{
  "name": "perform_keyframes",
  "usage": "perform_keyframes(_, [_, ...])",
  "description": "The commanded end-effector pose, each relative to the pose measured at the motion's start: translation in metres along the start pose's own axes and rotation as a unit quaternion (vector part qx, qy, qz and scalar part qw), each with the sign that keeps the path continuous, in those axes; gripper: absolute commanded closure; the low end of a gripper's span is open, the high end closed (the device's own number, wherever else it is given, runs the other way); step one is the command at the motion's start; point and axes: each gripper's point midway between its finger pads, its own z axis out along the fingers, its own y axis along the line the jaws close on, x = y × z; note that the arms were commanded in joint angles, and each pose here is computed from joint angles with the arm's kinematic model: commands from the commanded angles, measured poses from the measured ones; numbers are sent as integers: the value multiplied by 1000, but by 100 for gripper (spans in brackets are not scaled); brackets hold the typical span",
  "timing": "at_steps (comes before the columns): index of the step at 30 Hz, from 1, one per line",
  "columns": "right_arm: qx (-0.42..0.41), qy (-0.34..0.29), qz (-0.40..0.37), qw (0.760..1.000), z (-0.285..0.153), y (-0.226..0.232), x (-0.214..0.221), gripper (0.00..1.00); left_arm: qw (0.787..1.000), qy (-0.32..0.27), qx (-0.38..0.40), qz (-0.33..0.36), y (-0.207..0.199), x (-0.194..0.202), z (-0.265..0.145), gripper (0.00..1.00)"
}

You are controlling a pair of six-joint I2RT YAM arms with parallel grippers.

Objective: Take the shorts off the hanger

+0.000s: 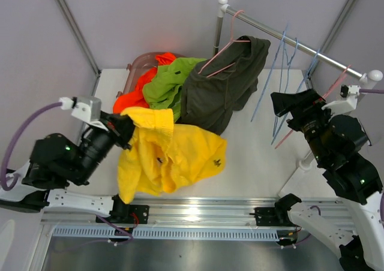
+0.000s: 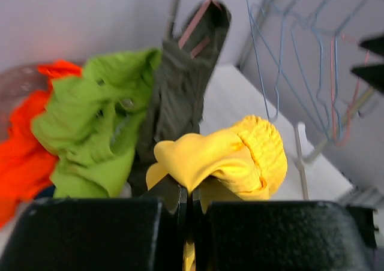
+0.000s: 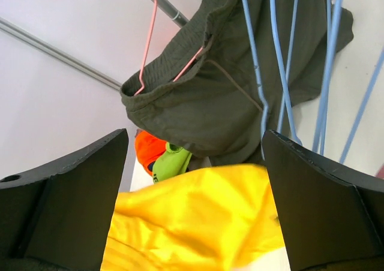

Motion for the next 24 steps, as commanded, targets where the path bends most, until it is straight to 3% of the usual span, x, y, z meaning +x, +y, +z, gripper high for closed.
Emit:
perform_keyframes(1, [0,-6,2,1000,-12,-5,-4,1,993,-86,-73,44,40,-76,-10,100])
perform_keyframes(2, [3,-6,0,1000,-13,-8,-3,1,990,-100,-82,49,46,-87,-12,100])
perform_keyframes(3, [5,-5,-3,1000,-15,-11,-1,1,986,-134,-99,3,57,-115,-20,100])
perform_keyframes(8, [11,-3,-7,1000,-18,-20,5,1,970,-210,-122,-13,90,-183,-45,100])
perform_keyframes(11, [12,1,-12,1000,-17,-22,9,1,967,-205,-149,16,97,-198,-48,100])
perform_keyframes(13, [12,3,-15,1000,-16,-22,9,1,962,-187,-180,83,87,-197,-39,100])
perform_keyframes(18, [11,11,-20,1000,-12,-22,14,1,951,-182,-232,88,99,-210,-45,100])
perform_keyframes(21, [10,14,-21,1000,-10,-22,18,1,942,-164,-252,149,86,-202,-34,100])
perform_keyframes(24, [8,18,-20,1000,-8,-22,21,1,919,-123,-294,233,74,-186,-14,100])
